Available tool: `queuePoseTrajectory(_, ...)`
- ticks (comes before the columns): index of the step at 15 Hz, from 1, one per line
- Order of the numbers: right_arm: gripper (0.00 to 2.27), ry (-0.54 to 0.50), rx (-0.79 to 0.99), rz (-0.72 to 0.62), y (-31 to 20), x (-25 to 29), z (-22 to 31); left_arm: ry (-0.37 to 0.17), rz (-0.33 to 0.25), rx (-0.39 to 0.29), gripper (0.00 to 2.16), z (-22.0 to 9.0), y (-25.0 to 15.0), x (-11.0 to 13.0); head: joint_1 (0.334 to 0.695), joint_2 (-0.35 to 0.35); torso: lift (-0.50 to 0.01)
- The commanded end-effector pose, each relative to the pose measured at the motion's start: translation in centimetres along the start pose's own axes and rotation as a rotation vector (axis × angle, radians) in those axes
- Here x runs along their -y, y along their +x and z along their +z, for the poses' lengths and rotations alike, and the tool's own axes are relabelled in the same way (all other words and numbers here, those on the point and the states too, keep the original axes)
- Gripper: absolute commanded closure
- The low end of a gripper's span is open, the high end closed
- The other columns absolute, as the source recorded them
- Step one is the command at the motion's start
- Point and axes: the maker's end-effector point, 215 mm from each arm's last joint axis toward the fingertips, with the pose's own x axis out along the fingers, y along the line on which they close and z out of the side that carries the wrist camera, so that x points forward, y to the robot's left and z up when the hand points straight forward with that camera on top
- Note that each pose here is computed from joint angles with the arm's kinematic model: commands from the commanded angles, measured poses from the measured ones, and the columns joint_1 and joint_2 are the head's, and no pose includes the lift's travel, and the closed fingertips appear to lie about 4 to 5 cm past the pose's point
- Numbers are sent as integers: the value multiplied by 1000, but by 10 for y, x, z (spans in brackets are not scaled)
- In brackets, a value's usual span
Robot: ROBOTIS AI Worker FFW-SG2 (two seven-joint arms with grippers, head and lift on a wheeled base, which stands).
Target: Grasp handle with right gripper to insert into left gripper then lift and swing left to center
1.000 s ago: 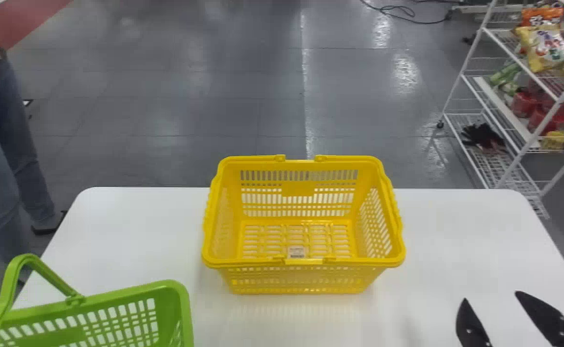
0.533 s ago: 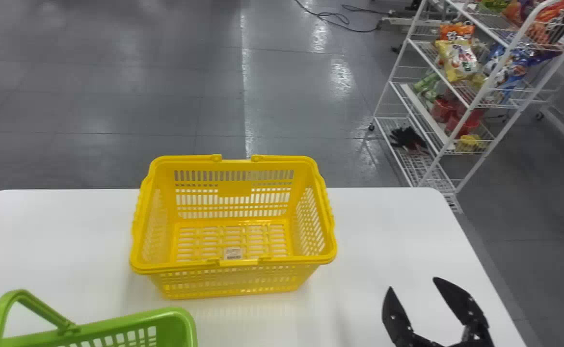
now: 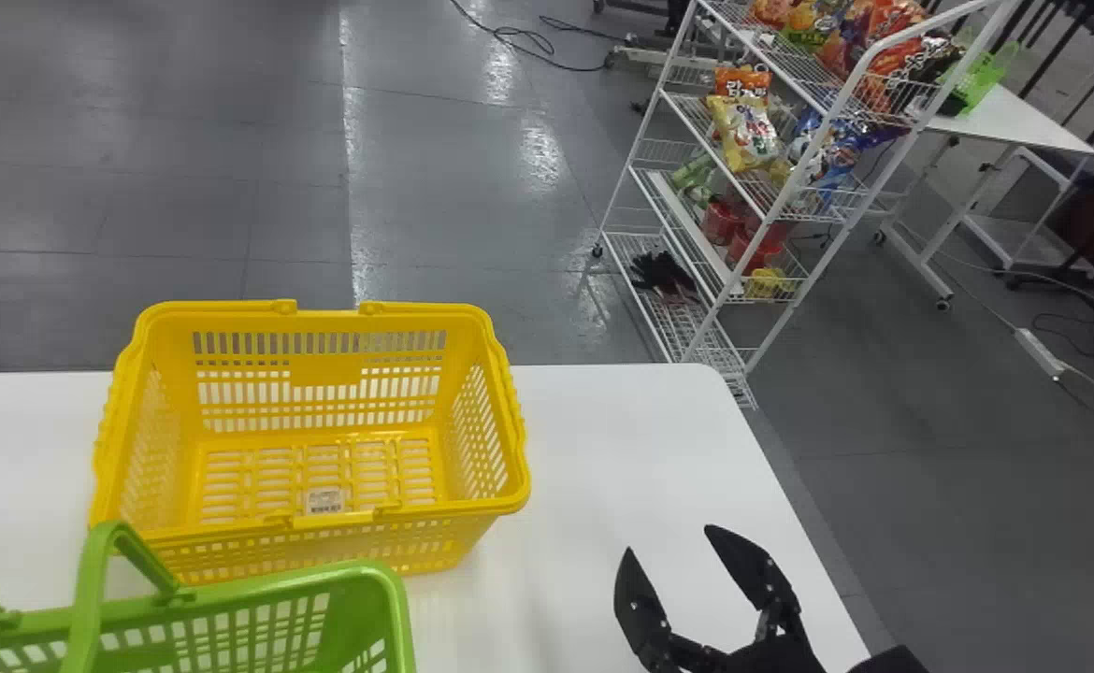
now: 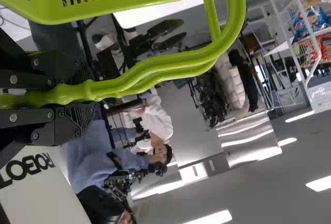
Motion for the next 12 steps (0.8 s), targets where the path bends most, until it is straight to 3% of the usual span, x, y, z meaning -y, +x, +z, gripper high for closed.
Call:
queuePoseTrajectory(1, 198, -2, 4, 0, 0, 0, 3, 9, -36, -14, 1909, 2, 18, 4, 695, -350, -93)
queuePoseTrajectory(5, 198, -4, 8, 0, 0, 1, 5, 10, -61, -40, 1909, -2, 41, 6, 695, -350, -93)
queuePoseTrajectory(12, 198, -2, 29, 36, -3, -14, 10, -4, -55, -74, 1909, -6, 62, -8, 695, -350, -93)
